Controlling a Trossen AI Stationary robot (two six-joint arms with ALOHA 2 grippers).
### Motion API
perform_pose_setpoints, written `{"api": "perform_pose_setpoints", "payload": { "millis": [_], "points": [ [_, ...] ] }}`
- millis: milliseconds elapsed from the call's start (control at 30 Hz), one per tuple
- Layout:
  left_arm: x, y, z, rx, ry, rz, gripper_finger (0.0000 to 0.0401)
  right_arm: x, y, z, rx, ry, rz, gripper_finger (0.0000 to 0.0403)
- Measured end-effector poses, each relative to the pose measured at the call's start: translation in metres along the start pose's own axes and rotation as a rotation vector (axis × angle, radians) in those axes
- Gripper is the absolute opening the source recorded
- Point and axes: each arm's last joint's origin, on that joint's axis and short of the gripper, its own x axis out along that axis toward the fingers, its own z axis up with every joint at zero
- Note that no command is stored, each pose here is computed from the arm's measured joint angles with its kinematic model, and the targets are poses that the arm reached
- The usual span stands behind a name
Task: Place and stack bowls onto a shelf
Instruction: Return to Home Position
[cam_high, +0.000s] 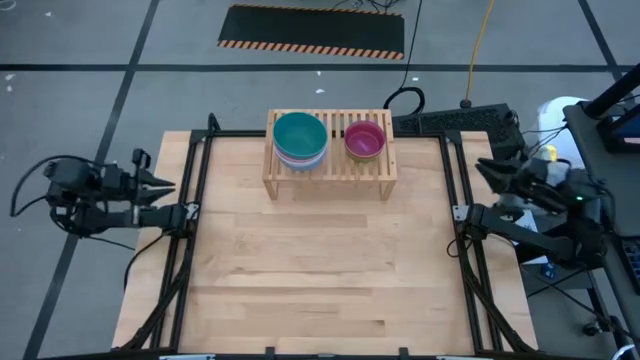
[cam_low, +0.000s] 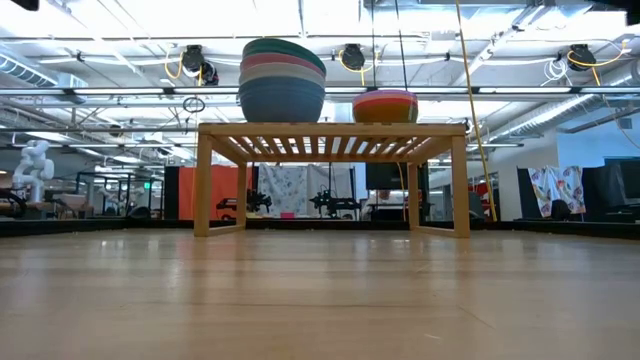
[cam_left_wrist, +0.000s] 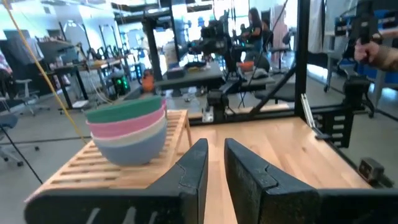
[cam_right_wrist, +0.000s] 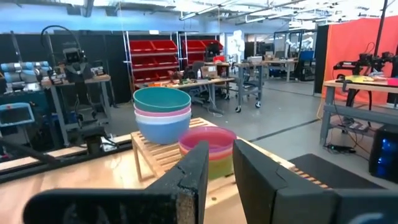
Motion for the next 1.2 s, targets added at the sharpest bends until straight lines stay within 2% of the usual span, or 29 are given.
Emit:
{"api": "perform_pose_setpoints", "payload": {
  "millis": [533,1033,1200],
  "points": [
    [0.057,-0.004,-0.033,0.012,-0.014,0.001,0.006,0.056,0.006,-0.039,0.017,-0.104,0.03,0.0066],
    [0.097,-0.011,-0.076,0.027,-0.007,-0.032,0.006,0.09,0.008,-0.095,0.014,-0.037,0.081,0.0066],
    [0.106,-0.013,-0.094,0.022,0.054,-0.027,0.006,0.099,0.008,-0.113,0.024,-0.041,0.081,0.0066]
  ]
}}
